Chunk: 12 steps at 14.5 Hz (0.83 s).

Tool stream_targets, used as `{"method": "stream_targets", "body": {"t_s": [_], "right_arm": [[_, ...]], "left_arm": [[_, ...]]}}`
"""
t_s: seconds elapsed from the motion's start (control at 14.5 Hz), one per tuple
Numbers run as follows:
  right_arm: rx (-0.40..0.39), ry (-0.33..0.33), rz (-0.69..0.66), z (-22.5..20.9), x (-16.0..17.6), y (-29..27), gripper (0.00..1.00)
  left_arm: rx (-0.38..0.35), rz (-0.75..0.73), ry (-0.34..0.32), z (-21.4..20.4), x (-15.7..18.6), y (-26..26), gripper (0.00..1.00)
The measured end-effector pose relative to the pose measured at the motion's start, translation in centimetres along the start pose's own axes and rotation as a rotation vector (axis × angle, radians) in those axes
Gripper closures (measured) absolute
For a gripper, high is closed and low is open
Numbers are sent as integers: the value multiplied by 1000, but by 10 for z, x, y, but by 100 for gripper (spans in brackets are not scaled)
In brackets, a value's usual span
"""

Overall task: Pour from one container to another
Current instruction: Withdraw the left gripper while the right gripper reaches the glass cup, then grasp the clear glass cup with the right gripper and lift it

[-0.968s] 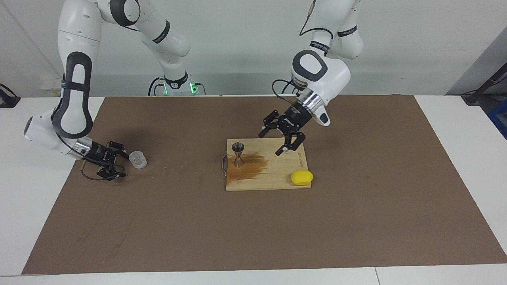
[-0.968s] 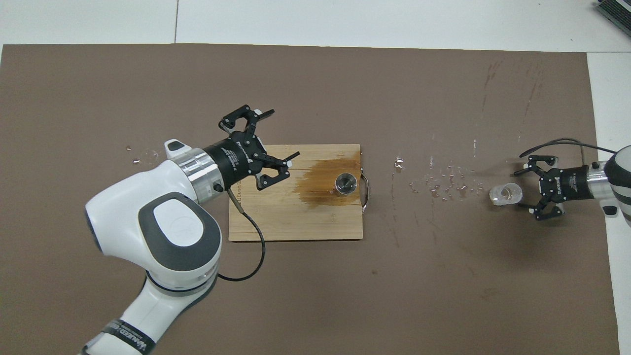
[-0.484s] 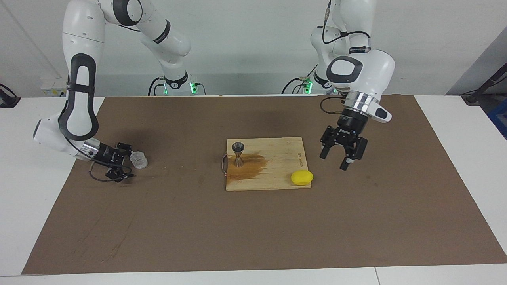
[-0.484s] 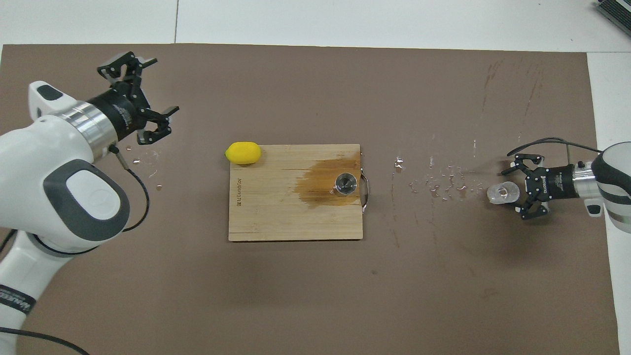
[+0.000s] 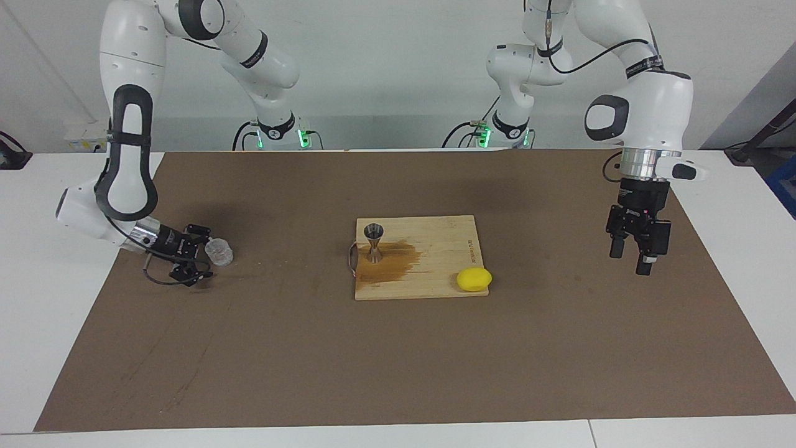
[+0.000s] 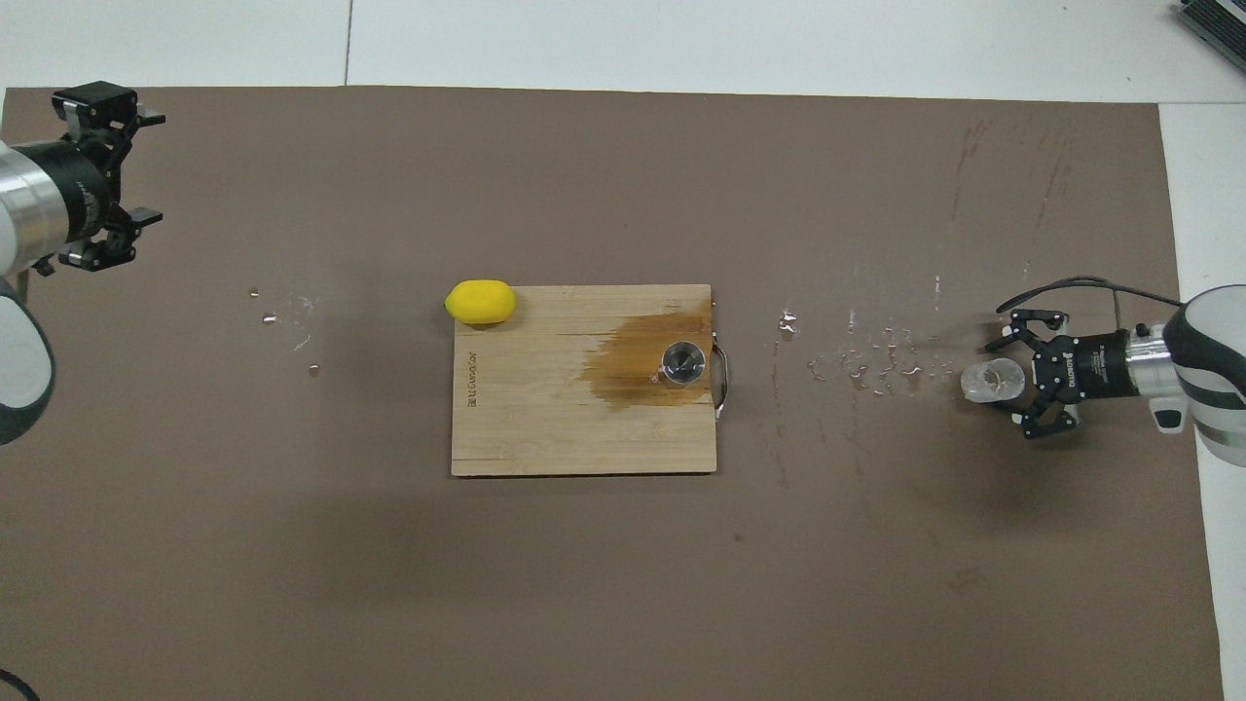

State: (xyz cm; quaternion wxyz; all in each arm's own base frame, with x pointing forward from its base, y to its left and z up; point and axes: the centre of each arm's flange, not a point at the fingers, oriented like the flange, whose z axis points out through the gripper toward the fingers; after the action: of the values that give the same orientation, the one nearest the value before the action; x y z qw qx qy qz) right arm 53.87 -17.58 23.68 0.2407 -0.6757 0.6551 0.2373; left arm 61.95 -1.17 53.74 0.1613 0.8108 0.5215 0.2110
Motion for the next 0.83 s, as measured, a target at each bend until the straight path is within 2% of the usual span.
{"method": "stream_targets", "body": {"t_s": [0.14, 0.28, 0.41, 0.55, 0.62, 0.83], "right_arm": [[-2, -14, 10, 4, -4, 7, 13], [-5, -17, 14, 6, -6, 11, 13], [-5, -18, 15, 6, -7, 12, 18], [-2, -18, 14, 4, -8, 12, 36], [1, -17, 14, 2, -9, 13, 41], [16, -18, 29, -3, -17, 10, 46]], "left_arm": [[90, 207, -40, -10, 18, -5, 0], [141, 370, -81, -12, 27, -13, 0], [186, 555, -144, -12, 25, -18, 0], [233, 760, -240, -14, 20, -24, 0], [254, 847, -295, -18, 18, -26, 0], [301, 1029, -451, -44, 11, -33, 0]]}}
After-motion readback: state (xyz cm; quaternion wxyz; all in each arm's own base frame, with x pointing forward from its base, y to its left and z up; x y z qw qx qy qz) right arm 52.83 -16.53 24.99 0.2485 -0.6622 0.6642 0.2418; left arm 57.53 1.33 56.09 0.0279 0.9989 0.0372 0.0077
